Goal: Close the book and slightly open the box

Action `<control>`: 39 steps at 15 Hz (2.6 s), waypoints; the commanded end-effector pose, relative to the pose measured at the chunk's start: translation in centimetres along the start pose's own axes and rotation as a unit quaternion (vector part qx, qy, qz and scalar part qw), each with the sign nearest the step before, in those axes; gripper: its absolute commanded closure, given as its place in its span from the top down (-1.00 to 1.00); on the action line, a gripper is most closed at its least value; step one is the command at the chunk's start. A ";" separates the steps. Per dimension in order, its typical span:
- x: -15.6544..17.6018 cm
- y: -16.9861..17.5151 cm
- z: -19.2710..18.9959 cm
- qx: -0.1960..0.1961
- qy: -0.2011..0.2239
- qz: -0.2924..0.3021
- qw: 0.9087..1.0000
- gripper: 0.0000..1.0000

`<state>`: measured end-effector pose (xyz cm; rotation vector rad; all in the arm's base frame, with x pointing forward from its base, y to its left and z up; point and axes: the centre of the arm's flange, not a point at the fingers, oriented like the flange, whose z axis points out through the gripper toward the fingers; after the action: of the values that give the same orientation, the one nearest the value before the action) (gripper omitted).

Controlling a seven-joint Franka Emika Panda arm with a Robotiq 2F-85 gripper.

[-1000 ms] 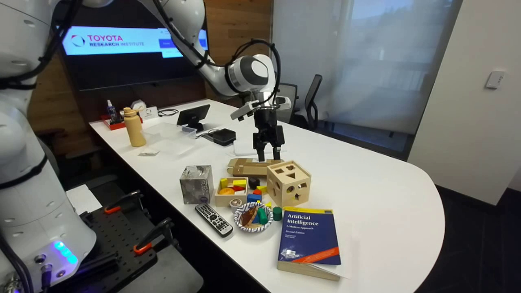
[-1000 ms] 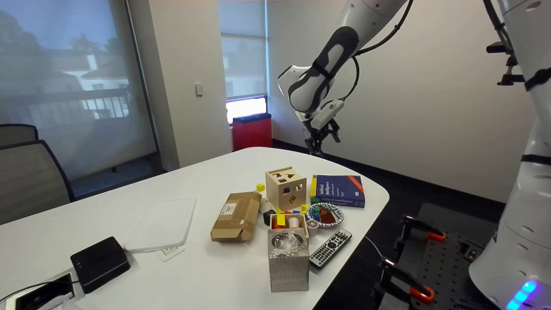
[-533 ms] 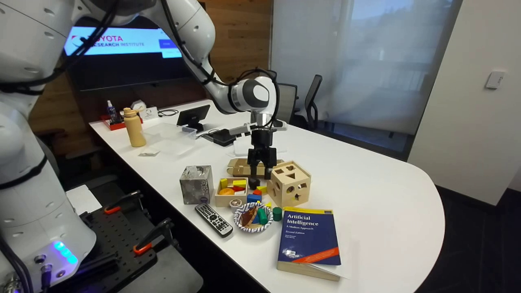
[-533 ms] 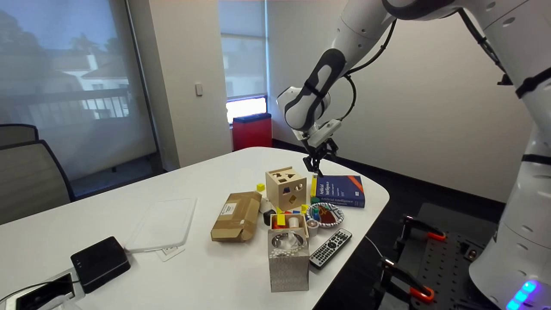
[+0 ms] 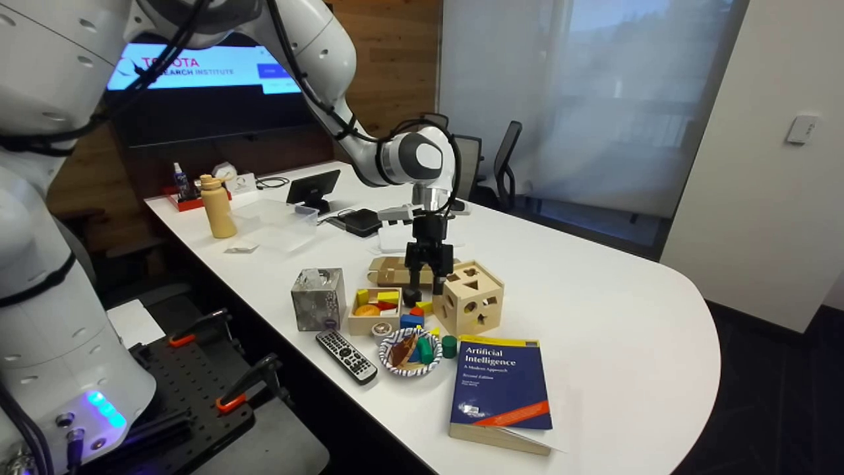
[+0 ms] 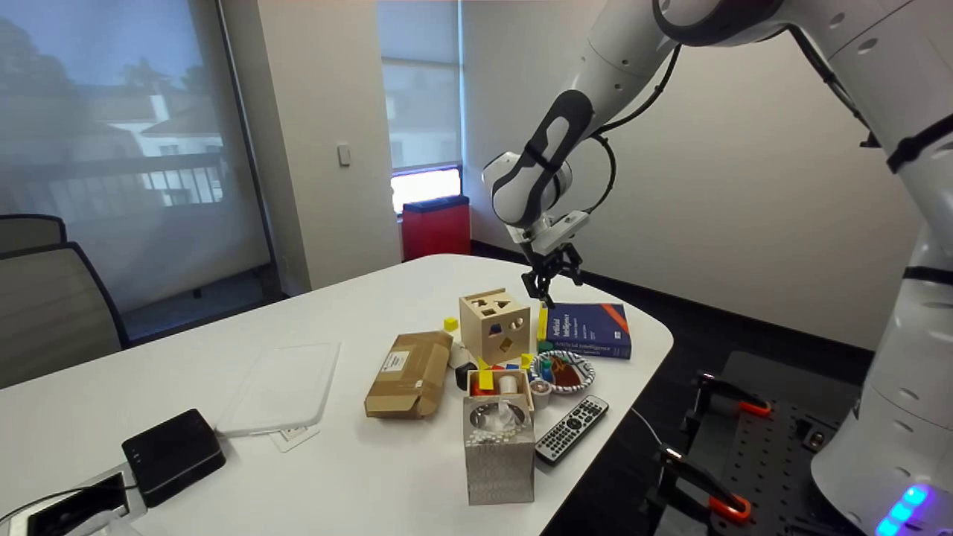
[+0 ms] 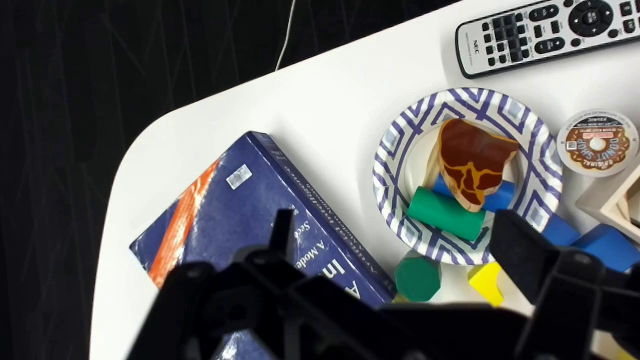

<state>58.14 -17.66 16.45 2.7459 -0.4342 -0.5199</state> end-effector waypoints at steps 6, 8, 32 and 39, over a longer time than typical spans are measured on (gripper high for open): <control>7.7 -0.6 0.2 -0.009 0.069 0.034 0.997 1.00; 9.9 -0.8 0.8 -0.008 0.081 0.035 0.996 1.00; 16.3 -2.5 -0.9 0.020 0.171 0.052 0.984 1.00; 17.0 -2.8 0.4 0.017 0.171 0.055 0.984 1.00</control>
<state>72.80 -20.68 10.36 2.7437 -0.4724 -0.0229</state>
